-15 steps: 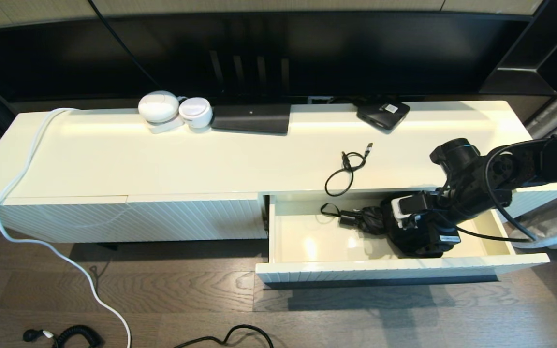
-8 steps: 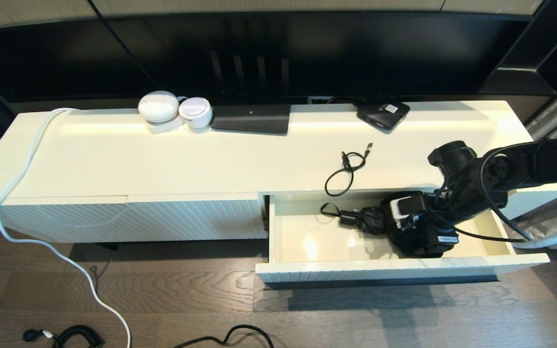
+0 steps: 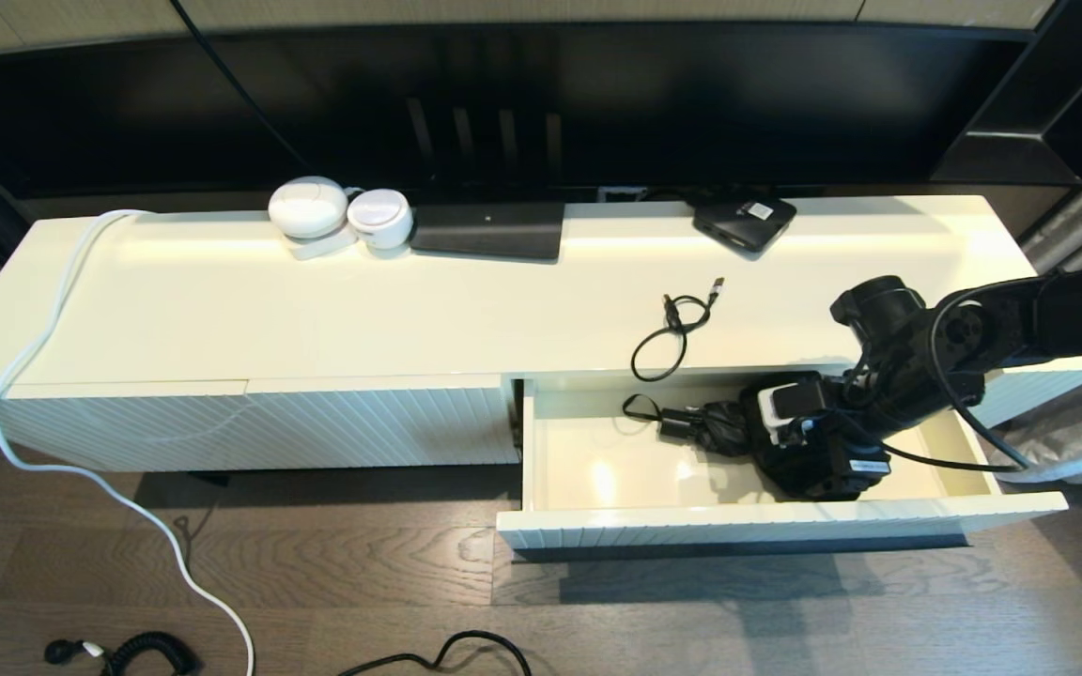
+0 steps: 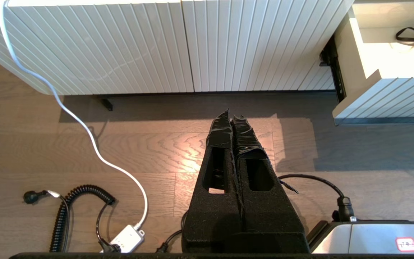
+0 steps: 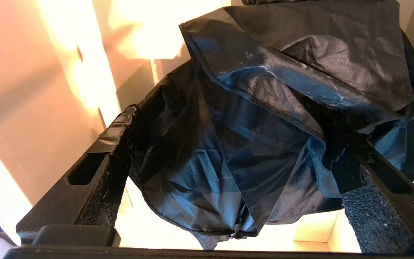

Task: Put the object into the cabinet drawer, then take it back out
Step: Take the umbrella out of the drawer and put it on the table

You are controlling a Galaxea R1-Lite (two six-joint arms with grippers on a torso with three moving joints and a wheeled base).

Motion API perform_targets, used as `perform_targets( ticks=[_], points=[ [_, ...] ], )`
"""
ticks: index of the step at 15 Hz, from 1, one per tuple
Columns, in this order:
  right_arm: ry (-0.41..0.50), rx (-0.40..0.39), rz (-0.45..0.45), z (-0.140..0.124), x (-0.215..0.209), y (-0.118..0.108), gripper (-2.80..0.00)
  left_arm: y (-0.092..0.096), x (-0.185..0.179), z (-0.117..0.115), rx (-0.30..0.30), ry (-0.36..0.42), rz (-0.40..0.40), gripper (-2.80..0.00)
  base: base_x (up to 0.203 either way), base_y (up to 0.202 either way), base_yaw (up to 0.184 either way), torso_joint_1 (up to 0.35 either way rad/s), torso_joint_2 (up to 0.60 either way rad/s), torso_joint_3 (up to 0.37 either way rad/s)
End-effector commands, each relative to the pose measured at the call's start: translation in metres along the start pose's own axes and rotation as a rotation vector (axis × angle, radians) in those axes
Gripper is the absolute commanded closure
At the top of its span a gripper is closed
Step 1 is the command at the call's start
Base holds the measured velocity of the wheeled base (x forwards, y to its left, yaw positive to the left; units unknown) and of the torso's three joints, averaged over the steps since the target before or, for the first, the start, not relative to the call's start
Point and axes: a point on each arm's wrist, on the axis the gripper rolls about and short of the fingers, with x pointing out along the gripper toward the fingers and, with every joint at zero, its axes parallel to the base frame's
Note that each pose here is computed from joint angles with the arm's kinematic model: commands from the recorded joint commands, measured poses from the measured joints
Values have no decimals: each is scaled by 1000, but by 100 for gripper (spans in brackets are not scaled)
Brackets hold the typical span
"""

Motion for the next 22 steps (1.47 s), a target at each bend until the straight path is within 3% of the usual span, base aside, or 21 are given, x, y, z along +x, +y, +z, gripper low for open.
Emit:
perform_targets(
  ticks=[1, 2, 3, 13, 20, 22],
  points=[
    [1, 8, 4, 0, 1, 0, -280, 0, 0, 0, -1, 0, 0, 0, 0, 0, 0, 0, 0, 0],
    [0, 6, 2, 1, 0, 0, -280, 0, 0, 0, -1, 0, 0, 0, 0, 0, 0, 0, 0, 0],
    [-2, 6, 4, 1, 1, 0, 0, 0, 0, 0, -1, 1, 2, 0, 0, 0, 0, 0, 0, 0],
    [-3, 18, 11, 3, 0, 3, 0, 0, 0, 0, -1, 0, 0, 0, 0, 0, 0, 0, 0, 0],
    [-33, 38, -125, 4, -81, 18, 0, 0, 0, 0, -1, 1, 2, 0, 0, 0, 0, 0, 0, 0],
    [-34, 40, -127, 4, -88, 24, 0, 0, 0, 0, -1, 0, 0, 0, 0, 0, 0, 0, 0, 0]
  ],
)
